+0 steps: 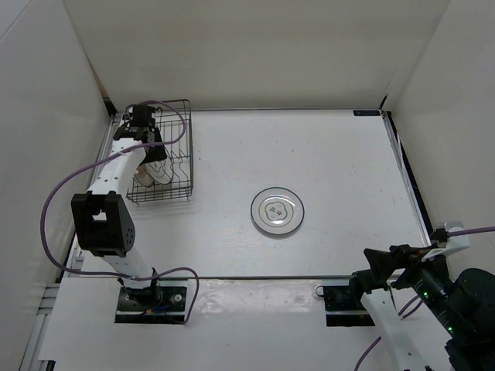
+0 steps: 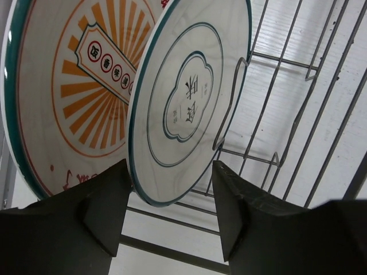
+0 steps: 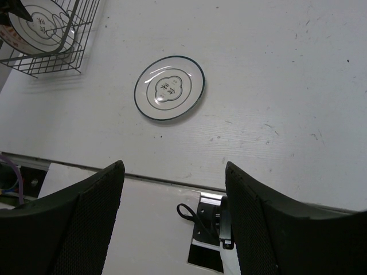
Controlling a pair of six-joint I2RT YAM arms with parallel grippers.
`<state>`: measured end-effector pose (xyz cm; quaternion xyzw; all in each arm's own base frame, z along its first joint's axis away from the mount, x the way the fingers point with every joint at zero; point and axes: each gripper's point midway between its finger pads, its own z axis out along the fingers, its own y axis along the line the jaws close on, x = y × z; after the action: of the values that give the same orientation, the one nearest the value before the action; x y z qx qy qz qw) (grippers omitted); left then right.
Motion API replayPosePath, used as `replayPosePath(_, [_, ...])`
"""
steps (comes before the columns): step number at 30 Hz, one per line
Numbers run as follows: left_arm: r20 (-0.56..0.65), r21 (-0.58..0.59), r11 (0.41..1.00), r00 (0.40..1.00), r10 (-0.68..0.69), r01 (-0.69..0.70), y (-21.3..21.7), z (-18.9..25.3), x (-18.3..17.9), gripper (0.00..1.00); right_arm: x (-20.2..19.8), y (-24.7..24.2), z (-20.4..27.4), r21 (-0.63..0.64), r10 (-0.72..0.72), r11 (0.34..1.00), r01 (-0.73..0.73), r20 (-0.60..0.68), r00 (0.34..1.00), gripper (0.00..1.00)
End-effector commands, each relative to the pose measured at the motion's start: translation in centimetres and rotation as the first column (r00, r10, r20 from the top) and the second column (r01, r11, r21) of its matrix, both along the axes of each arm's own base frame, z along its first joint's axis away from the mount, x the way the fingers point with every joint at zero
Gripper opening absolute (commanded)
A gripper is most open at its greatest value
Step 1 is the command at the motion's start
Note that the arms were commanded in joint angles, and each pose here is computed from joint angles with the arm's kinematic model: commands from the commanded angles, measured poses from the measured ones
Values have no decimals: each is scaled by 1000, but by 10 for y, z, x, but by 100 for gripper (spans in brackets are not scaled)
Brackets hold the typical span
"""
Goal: Unload the plates from the dish rack
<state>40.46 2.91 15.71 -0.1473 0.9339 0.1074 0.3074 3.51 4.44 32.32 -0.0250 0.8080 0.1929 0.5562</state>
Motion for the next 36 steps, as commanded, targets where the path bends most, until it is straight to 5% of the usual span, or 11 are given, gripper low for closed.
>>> replayPosePath(1, [45,36,999,999,16,-17,7,16,6,66,-35,-7,-57,-54,-5,998,-11,-278,961,74])
replayPosePath(27, [66,76,995,995,-70,65,-12,30,16,6,-33,-6,-65,-54,-11,999,-7,-314,949,74])
replayPosePath(36, [145,107,991,985,-97,81,-24,59,18,0,-33,-5,-66,-51,-6,999,-10,-315,949,74])
